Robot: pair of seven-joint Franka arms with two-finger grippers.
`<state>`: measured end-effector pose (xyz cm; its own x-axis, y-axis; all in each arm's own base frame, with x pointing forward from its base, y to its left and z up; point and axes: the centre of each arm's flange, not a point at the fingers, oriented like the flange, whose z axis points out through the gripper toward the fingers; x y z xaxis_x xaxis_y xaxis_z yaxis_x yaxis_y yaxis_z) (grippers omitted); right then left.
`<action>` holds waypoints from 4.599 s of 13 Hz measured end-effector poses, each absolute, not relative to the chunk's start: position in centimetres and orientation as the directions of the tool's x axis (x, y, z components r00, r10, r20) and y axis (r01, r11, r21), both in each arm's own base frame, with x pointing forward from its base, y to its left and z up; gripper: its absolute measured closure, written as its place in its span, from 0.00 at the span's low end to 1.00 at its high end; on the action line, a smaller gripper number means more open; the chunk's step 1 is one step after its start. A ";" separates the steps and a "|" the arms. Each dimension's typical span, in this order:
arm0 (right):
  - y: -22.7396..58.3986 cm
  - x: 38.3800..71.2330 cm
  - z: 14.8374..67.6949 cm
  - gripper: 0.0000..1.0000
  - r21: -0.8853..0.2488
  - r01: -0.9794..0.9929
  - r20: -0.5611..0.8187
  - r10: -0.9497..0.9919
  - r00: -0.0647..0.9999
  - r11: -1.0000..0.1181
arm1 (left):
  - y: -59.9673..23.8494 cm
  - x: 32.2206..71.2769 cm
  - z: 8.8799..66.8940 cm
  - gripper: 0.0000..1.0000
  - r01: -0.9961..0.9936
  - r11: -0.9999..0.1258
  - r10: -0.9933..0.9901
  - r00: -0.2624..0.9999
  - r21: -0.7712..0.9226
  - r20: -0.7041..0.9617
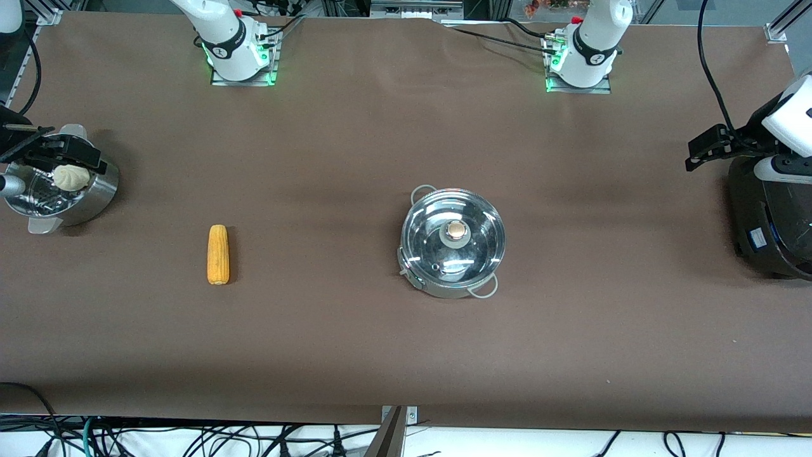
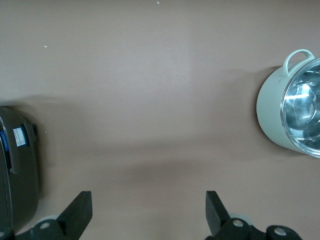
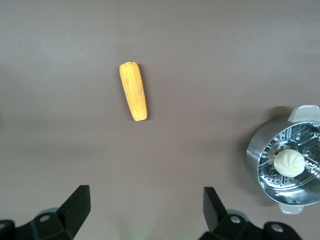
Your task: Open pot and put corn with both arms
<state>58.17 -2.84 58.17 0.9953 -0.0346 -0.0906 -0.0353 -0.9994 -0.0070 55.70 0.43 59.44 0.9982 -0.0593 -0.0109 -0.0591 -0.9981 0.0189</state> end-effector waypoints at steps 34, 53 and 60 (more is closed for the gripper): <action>-0.2 66.5 41.7 0.00 -0.036 -0.001 -0.096 0.003 0.995 -0.999 | -30.2 57.2 50.9 0.00 -0.293 -0.948 -0.305 0.947 0.122 -0.100; 3.6 61.7 22.7 0.00 -0.045 -0.010 0.105 -0.014 0.994 -0.999 | -40.1 60.3 34.3 0.00 -0.347 -0.935 -0.347 0.938 0.067 0.016; 4.1 60.6 20.0 0.00 -0.038 0.065 0.155 0.059 0.986 -0.997 | -39.9 60.1 34.1 0.00 -0.346 -0.936 -0.347 0.938 0.059 -0.006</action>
